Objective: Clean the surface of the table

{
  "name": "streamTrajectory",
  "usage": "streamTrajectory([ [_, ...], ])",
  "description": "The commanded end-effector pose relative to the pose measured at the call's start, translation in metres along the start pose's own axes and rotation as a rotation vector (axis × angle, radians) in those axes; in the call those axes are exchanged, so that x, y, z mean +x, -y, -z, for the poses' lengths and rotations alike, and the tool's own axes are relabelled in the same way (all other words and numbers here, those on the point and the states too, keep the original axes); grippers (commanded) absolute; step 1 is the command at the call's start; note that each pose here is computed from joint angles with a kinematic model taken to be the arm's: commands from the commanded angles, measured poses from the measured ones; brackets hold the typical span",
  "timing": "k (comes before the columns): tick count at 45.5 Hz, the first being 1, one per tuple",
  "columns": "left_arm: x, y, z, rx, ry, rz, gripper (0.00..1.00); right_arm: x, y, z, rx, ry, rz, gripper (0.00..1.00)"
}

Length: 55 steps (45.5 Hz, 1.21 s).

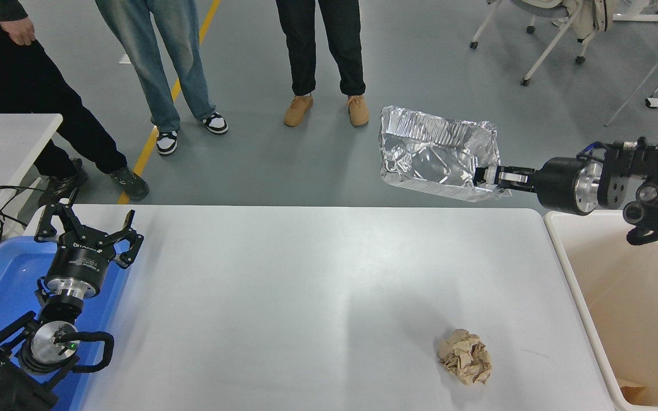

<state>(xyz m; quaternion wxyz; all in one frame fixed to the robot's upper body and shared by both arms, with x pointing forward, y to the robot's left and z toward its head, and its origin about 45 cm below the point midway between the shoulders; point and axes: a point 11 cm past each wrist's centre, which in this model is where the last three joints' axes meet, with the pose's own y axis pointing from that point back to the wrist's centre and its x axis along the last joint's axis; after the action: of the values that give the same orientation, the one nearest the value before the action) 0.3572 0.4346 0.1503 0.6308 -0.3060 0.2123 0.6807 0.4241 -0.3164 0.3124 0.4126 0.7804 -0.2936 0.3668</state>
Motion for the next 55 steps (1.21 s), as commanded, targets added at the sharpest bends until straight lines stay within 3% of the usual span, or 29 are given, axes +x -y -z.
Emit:
streamTrajectory([
  [1, 0.000, 0.000, 0.000, -0.001, 0.000, 0.000, 0.99, 0.018, -0.032, -0.016, -0.037, -0.012, -0.050, 0.00],
  [19, 0.000, 0.000, -0.001, -0.001, 0.001, 0.000, 0.99, 0.023, -0.076, -0.054, -0.129, -0.008, -0.100, 0.00],
  [55, 0.000, 0.000, -0.001, -0.001, 0.001, 0.000, 0.99, 0.012, -0.199, -0.148, -0.440, 0.050, -0.199, 0.00],
])
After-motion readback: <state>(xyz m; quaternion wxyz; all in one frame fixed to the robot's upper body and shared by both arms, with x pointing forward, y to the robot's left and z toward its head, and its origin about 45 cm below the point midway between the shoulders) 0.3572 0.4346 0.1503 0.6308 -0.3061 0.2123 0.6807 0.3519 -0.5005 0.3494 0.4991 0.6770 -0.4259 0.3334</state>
